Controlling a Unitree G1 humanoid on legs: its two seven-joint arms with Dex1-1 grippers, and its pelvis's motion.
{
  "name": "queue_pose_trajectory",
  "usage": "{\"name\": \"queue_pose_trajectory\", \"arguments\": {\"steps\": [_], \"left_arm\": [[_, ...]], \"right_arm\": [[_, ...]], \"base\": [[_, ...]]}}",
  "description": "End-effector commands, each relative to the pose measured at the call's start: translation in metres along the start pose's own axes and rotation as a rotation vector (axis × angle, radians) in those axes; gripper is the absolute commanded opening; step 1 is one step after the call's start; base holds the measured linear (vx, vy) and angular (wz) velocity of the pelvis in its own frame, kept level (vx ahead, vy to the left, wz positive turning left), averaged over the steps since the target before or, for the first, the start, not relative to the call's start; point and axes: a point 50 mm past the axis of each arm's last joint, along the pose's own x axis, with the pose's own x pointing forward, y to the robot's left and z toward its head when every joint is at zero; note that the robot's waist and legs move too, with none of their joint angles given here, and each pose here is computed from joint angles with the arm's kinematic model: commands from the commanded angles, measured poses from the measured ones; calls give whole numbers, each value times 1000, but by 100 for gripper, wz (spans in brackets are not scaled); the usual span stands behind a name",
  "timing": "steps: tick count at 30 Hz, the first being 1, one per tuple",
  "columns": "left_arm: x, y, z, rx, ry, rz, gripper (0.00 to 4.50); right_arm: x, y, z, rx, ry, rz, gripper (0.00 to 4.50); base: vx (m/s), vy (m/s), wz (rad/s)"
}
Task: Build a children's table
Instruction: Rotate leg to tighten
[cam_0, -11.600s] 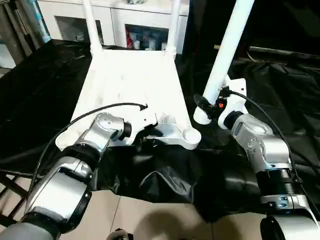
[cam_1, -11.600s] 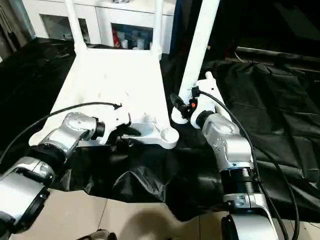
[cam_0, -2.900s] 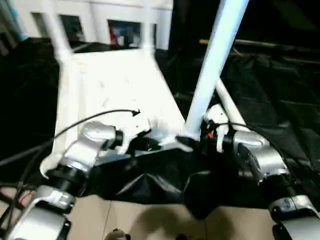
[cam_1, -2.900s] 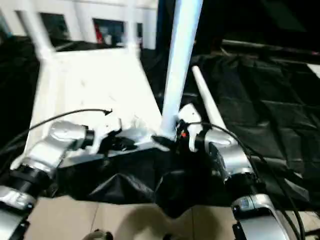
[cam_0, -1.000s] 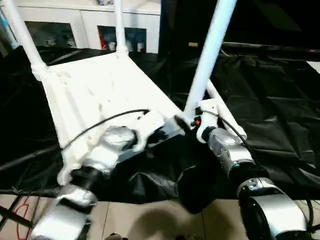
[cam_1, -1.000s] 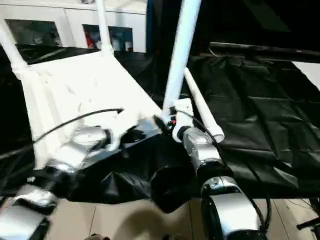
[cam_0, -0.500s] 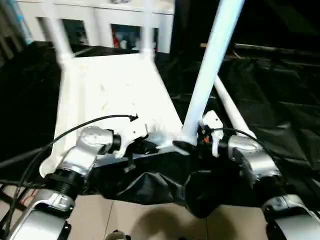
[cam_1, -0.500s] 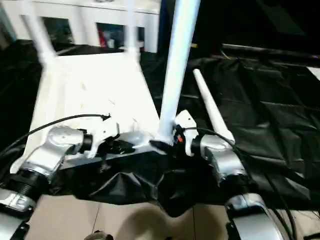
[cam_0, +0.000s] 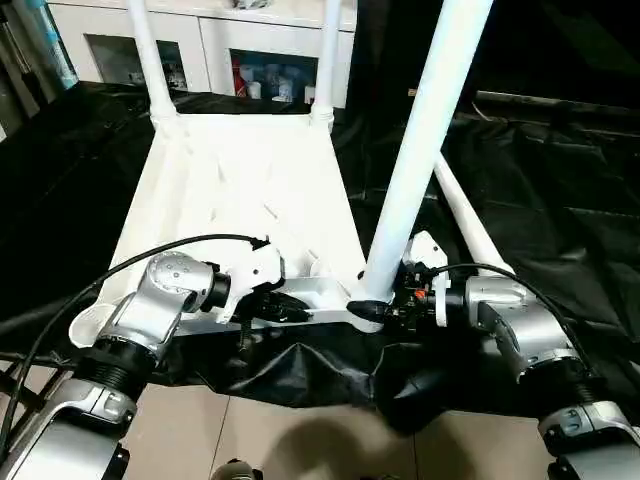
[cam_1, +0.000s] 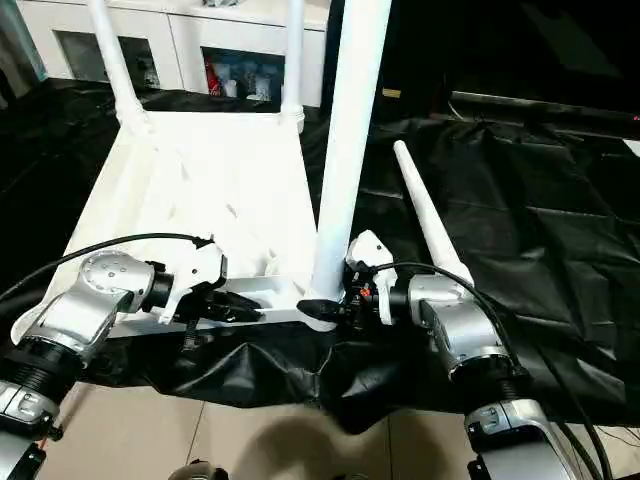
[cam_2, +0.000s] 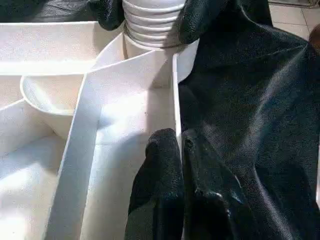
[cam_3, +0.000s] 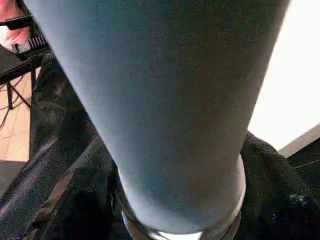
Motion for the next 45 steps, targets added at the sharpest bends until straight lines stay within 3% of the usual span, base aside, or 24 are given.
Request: {"name": "queue_pose_trajectory", "arguments": {"steps": [1, 5, 8, 10, 12, 17, 18, 20, 22, 25, 31, 36, 44, 45], "left_arm": [[15, -2, 17, 70, -50, -50, 0], [22, 10, 21, 30, -66, 91, 0], [29, 21, 29, -16, -98, 221, 0], [31, 23, 32, -19, -103, 253, 0], [42, 31, 41, -59, -113, 371, 0], [60, 32, 56, -77, -155, 430, 0], [63, 30, 58, -76, -161, 424, 0], [67, 25, 60, -51, -166, 389, 0], [68, 23, 60, -42, -170, 374, 0], [67, 21, 59, -31, -175, 343, 0], [57, 12, 49, 2, -170, 224, 0], [44, 6, 38, 34, -135, 110, 0], [25, 6, 24, 43, -75, 32, 0], [24, 6, 23, 42, -73, 27, 0]], "right_arm": [[12, 8, 1, 30, -28, 38, 281], [23, -5, -4, 80, -63, -180, 279], [35, -17, -10, 177, -66, -384, 278], [39, -19, -10, 201, -71, -423, 277], [54, -20, -10, 285, -87, -529, 277], [75, -18, -5, 309, -85, -622, 277], [77, -18, -4, 305, -89, -617, 333], [80, -16, 0, 289, -104, -580, 333], [80, -16, 1, 282, -109, -569, 365], [77, -18, 3, 249, -112, -556, 387], [61, -16, 5, 127, -123, -409, 387], [33, -12, 1, 27, -104, -242, 387], [4, -2, 0, -46, -33, -38, 387], [3, -2, 0, -48, -29, -30, 364]], "base": [[0, 0, 0], [0, 0, 0], [0, 0, 0], [0, 0, 0], [0, 0, 0], [0, 0, 0], [0, 0, 0], [0, 0, 0], [0, 0, 0], [0, 0, 0], [0, 0, 0], [0, 0, 0], [0, 0, 0], [0, 0, 0]]}}
